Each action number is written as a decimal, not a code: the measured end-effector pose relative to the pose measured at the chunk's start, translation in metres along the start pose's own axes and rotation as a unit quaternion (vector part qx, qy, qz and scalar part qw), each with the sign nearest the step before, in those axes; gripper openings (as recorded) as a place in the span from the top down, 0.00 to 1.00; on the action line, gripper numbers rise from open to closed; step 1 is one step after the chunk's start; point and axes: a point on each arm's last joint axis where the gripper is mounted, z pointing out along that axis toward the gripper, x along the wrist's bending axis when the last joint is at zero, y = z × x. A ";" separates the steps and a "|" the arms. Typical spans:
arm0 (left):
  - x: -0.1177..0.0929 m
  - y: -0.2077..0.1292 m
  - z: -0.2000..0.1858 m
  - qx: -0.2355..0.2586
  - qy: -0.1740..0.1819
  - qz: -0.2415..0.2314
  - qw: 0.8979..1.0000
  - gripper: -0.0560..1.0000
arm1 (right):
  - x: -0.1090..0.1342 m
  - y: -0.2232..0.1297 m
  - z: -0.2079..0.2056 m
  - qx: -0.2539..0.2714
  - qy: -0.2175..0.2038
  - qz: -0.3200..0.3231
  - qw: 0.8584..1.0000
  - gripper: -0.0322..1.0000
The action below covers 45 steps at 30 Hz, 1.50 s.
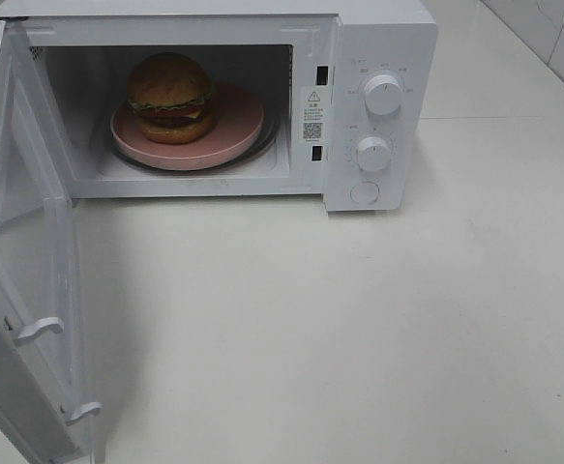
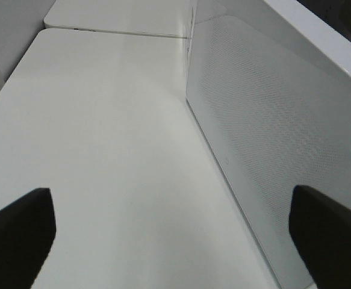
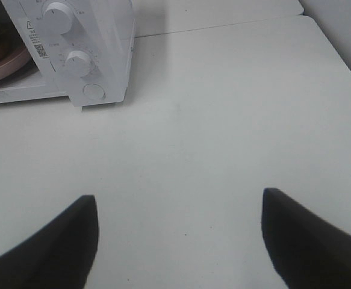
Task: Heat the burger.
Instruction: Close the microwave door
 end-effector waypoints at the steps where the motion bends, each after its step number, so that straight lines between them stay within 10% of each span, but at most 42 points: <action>1: 0.000 0.000 0.000 0.000 0.000 0.000 1.000 0.03 | 0.000 0.000 0.000 0.000 0.000 0.000 1.000 0.28; 36: 0.000 0.000 0.000 -0.001 0.000 -0.007 1.000 0.03 | 0.000 0.000 0.000 0.000 0.000 0.000 1.000 0.28; 45: 0.003 0.025 0.001 -0.020 0.020 0.001 1.000 0.43 | 0.000 0.000 0.000 0.000 0.000 0.000 1.000 0.28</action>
